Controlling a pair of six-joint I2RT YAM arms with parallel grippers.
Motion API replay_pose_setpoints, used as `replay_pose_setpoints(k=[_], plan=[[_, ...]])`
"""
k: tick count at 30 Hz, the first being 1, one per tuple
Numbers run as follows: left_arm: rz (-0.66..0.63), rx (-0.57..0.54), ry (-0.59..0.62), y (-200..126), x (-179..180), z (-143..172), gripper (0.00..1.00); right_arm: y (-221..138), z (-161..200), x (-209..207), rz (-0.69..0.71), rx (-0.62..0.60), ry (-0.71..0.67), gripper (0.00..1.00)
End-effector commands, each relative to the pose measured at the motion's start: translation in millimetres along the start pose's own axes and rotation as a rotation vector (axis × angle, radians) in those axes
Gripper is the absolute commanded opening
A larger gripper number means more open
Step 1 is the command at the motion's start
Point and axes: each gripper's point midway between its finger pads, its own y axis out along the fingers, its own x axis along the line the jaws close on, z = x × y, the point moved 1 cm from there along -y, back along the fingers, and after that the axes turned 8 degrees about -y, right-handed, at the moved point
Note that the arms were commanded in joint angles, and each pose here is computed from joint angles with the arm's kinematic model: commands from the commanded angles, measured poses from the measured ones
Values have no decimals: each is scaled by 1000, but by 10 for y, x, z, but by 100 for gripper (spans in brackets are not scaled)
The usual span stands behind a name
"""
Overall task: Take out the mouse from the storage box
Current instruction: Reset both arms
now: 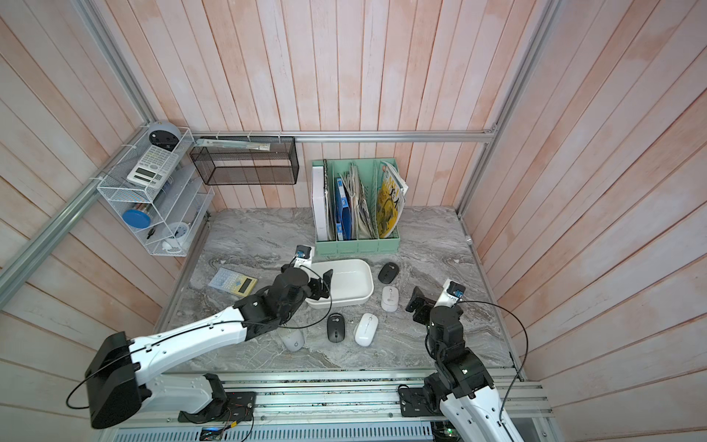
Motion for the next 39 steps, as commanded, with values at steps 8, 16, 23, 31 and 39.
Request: replay_pose_setpoints(k=[8, 16, 23, 31, 39], plan=[[-192, -284, -74, -542, 784, -168, 100, 100, 34, 139, -48, 46, -36, 98], [-465, -254, -67, -464, 1601, -174, 100, 147, -125, 22, 52, -15, -111, 97], [-640, -219, -151, -364, 2534, -147, 100, 228, -363, 5, 129, -78, -223, 97], [-663, -216, -79, -231, 2904, 252, 100, 277, -365, 34, 128, -75, -299, 98], [-600, -277, -36, -62, 2934, 294, 100, 292, -333, 68, 100, -93, -317, 98]])
